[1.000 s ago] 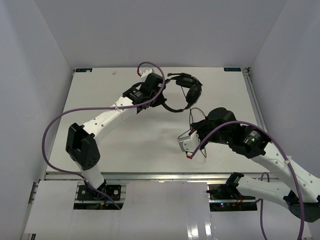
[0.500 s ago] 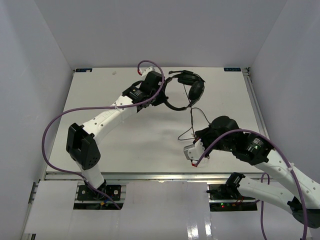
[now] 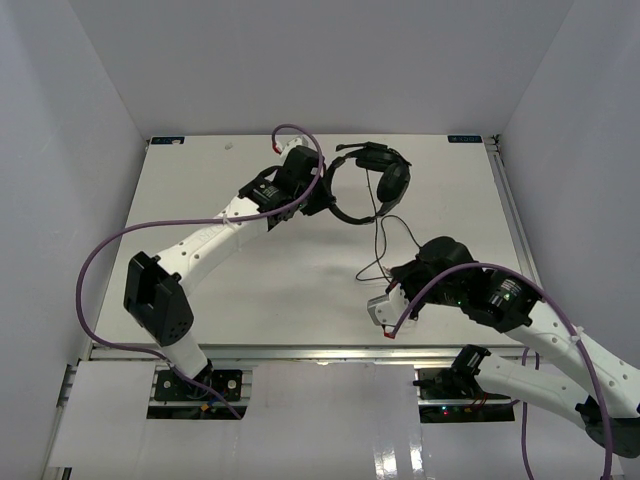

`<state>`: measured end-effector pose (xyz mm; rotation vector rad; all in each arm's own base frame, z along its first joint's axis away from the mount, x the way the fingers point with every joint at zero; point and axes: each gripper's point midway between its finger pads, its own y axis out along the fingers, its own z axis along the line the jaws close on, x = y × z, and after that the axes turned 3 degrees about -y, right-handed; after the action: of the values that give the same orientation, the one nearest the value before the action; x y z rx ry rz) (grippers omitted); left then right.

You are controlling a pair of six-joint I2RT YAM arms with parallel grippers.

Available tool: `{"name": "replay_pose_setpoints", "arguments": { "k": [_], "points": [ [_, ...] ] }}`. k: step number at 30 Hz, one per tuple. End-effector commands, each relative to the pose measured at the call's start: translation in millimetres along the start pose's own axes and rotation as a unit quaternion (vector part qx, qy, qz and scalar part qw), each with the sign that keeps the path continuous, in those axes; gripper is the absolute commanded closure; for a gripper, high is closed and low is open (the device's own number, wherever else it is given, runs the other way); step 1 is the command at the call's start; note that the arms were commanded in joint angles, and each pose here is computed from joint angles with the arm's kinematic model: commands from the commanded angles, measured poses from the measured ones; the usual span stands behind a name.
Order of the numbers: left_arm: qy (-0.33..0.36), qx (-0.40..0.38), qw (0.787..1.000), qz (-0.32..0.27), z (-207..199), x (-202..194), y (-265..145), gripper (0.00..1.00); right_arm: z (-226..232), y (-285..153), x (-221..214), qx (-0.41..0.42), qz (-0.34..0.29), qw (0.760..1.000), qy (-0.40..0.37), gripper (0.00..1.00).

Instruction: Wrap the headphones

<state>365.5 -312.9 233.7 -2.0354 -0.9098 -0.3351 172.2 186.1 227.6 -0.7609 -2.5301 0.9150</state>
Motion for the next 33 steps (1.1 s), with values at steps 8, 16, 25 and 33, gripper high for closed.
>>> {"name": "replay_pose_setpoints", "arguments": {
  "k": [8, 16, 25, 33],
  "points": [
    [0.022, -0.001, 0.999, -0.032, -0.8, 9.9, 8.6, 1.00, -76.2, -26.1, 11.6, -0.100, -0.011, 0.995, -0.025, 0.92],
    [0.050, 0.023, 0.998, -0.018, 21.1, -5.2, 16.2, 1.00, -114.3, -28.9, -4.6, -0.176, 0.039, 0.983, -0.028, 0.92],
    [0.093, 0.033, 0.995, 0.001, 36.2, -26.4, 12.6, 1.00, -144.5, -37.7, -17.1, -0.233, 0.081, 0.969, -0.026, 0.92],
    [0.132, 0.024, 0.991, 0.007, 36.8, -37.1, 1.8, 1.00, -150.2, -39.6, -25.6, -0.258, 0.101, 0.961, -0.021, 0.88]
  ]
}}
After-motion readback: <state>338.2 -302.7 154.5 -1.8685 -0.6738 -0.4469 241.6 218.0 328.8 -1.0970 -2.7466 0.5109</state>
